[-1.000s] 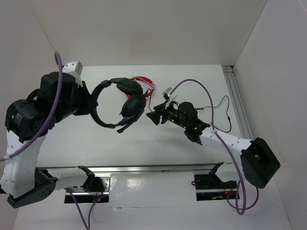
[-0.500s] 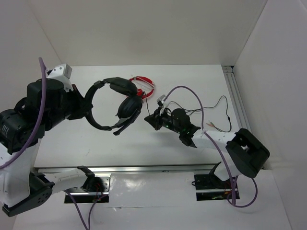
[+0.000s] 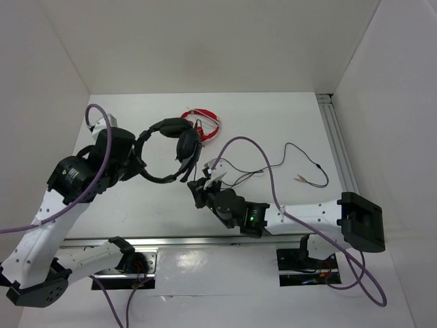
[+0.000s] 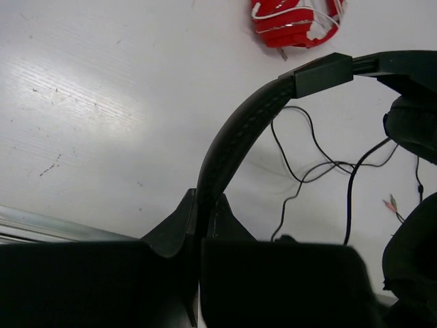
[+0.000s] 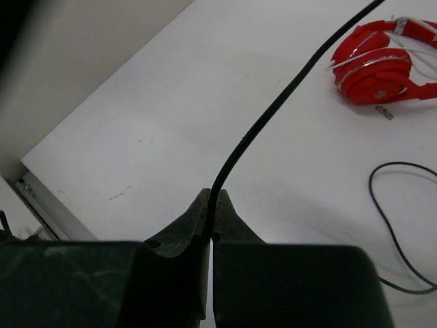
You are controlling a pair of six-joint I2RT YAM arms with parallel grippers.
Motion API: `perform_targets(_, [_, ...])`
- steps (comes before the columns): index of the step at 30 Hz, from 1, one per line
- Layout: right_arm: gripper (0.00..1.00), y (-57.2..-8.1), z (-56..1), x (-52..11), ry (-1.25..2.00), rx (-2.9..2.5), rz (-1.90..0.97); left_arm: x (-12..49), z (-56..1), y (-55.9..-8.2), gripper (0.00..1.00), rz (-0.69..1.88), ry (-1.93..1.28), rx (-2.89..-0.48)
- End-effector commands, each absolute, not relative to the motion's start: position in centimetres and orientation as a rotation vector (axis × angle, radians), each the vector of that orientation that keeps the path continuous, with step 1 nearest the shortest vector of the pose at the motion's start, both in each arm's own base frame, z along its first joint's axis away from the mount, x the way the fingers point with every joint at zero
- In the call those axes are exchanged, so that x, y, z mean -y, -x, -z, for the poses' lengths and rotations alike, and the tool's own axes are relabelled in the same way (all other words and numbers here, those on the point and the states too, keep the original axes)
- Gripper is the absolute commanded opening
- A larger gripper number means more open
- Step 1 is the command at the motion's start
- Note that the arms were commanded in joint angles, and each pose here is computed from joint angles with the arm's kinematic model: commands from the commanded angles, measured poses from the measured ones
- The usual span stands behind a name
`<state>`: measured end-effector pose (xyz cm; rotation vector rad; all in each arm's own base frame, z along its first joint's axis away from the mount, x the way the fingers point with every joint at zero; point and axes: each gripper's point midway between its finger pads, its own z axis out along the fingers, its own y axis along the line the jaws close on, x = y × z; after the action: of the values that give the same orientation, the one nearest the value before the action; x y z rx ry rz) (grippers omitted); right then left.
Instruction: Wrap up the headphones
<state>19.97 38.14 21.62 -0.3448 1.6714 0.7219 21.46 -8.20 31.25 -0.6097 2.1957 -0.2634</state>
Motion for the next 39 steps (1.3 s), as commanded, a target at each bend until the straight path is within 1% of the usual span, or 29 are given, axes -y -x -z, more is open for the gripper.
perform_targets(1, [0.00,-20.0,-21.8,-37.2,0.231,-1.703,-0.497,7.8,-32.9,-24.0,0.00,0.347,0.852,-1.984])
perform_targets(2, [0.00,-19.5,-22.1,-37.8,0.244,-1.703,-0.506,7.8,-32.8,-24.2,0.00,0.348,0.875,-1.968])
perform_targets(3, [0.00,-19.0,-21.1,-38.3,0.282,-1.718,-0.498,7.6,-32.3,-24.6,0.00,0.324,0.899,-1.964])
perform_targets(8, [0.00,-16.0,-22.0,-41.3,0.462,-1.692,-0.636,6.7,-31.3,-25.5,0.00,0.240,0.970,-1.921])
perform_targets(13, [0.00,-12.2,-25.7,-42.9,0.631,-1.588,-0.864,5.7,-28.5,-26.0,0.00,0.086,0.985,-1.950])
perform_targets(17, [0.00,-10.6,-27.7,-43.5,0.723,-1.530,-0.943,5.4,-25.5,-25.6,0.00,-0.007,0.990,-2.003])
perform_targets(19, [0.00,-10.6,-28.5,-43.6,0.750,-1.518,-0.930,5.2,-24.7,-25.4,0.00,-0.037,0.972,-2.026])
perform_targets(23, [0.00,-10.6,-29.2,-43.4,0.768,-1.521,-0.912,5.1,-23.7,-25.7,0.00,-0.135,0.857,-2.065])
perform_targets(24, [0.00,-10.6,-30.6,-43.3,0.760,-1.495,-0.918,5.1,-23.4,-25.7,0.00,-0.162,0.824,-2.086])
perform_targets(25, [0.00,-10.7,-31.0,-43.3,0.768,-1.492,-0.910,5.5,-23.0,-26.2,0.00,-0.190,0.776,-2.121])
perform_targets(30, [0.00,-11.4,-31.3,-42.1,0.944,-1.511,-0.743,8.3,-22.0,-26.5,0.00,-0.262,0.415,-2.310])
perform_targets(31, [0.00,-11.3,-32.3,-41.8,0.974,-1.495,-0.749,8.3,-21.6,-26.3,0.00,-0.284,0.377,-2.338])
perform_targets(32, [0.00,-11.0,-31.5,-41.2,1.081,-1.500,-0.742,8.2,-21.3,-26.1,0.00,-0.322,0.328,-2.354])
perform_targets(33, [0.00,-10.9,-31.6,-40.8,1.113,-1.497,-0.741,8.1,-21.3,-26.1,0.00,-0.332,0.303,-2.359])
perform_targets(35, [0.00,-10.9,-32.5,-39.8,1.140,-1.496,-0.737,7.9,-21.1,-25.7,0.00,-0.343,0.258,-2.375])
perform_targets(36, [0.00,-11.1,-31.7,-39.1,1.162,-1.532,-0.695,7.7,-21.3,-25.7,0.00,-0.348,0.216,-2.372])
perform_targets(39, [0.00,-12.2,-31.8,-37.4,1.141,-1.580,-0.597,7.8,-21.1,-25.2,0.00,-0.342,0.131,-2.403])
